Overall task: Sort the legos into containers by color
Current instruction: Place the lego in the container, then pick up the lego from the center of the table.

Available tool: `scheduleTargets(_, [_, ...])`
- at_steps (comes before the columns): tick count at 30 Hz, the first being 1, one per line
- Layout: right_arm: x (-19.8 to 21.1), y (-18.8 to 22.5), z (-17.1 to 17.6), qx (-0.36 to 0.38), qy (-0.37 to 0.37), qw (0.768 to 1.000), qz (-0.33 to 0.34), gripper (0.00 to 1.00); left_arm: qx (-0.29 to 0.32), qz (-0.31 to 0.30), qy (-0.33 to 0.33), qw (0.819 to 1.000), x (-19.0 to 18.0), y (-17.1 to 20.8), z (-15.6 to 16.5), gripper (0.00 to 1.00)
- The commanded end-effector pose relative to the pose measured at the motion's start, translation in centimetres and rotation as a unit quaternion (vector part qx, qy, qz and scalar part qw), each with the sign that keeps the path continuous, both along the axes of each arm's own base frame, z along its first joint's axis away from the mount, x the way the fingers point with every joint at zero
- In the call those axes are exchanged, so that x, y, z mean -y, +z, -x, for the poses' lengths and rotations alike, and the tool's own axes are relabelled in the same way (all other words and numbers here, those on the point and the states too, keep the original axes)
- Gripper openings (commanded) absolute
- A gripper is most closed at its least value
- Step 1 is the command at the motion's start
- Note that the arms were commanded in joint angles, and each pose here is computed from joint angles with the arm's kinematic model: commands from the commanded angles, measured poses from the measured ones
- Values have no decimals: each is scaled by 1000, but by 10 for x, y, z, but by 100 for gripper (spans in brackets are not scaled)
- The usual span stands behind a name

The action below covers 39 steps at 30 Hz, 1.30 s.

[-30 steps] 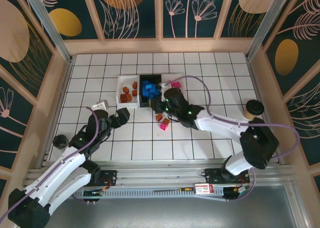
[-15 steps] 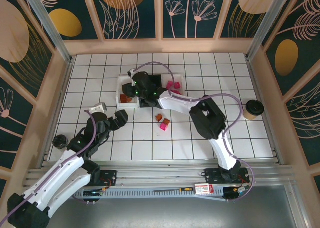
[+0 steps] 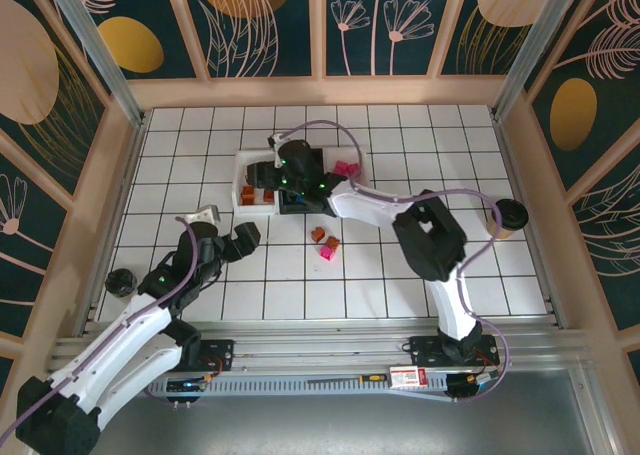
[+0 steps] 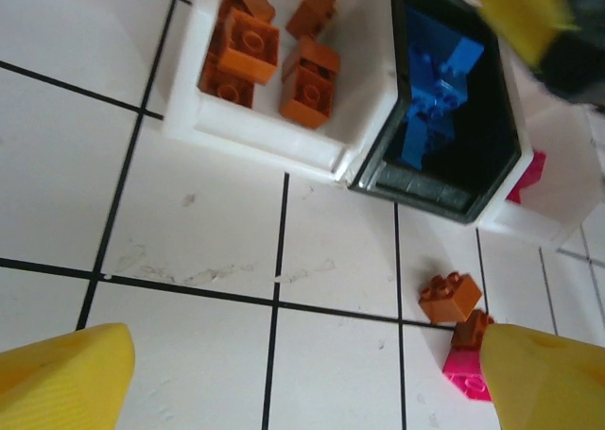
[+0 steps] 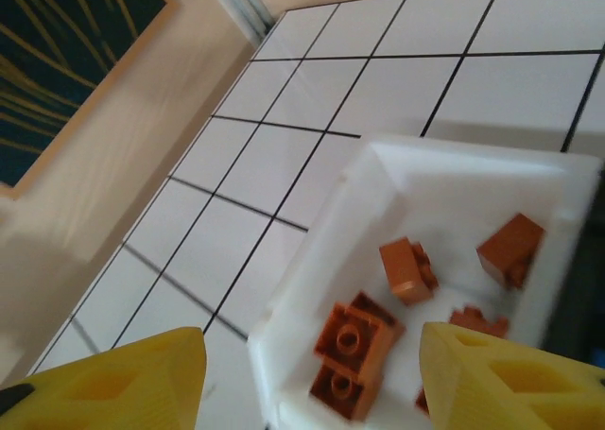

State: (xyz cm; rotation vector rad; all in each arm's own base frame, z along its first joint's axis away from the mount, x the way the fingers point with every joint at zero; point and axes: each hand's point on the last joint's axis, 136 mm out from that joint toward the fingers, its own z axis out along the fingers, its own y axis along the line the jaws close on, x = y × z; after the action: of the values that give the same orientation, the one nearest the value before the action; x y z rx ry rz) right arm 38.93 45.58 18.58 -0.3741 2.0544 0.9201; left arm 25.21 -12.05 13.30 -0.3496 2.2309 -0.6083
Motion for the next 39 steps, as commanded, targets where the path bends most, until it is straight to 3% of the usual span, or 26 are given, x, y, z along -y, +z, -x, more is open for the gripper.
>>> scheduleTargets(1, [29,49,17,41,-18,998,-45,62,14,17,-56,998,27,12,-7,90])
scheduleTargets(6, [85,25,51,27,-48,998,-23,62,10,-9,-102,995,68,4,-13,86])
scheduleTargets(13, [156,-5,86,0,-98,995,-8,62,-5,-75,-172,982,137,-24,-25,74])
scheduleTargets(18, [193,-20,104,-11,-128,992,-3,62,-17,-105,-206,973,167,-45,-38,63])
scheduleTargets(31, [229,-21,121,-12,-156,988,-14,63,-49,-167,-207,963,181,-92,-63,63])
scheduleTargets(39, [233,-14,122,-4,-159,987,-17,63,-53,-178,-200,962,176,-98,-63,42])
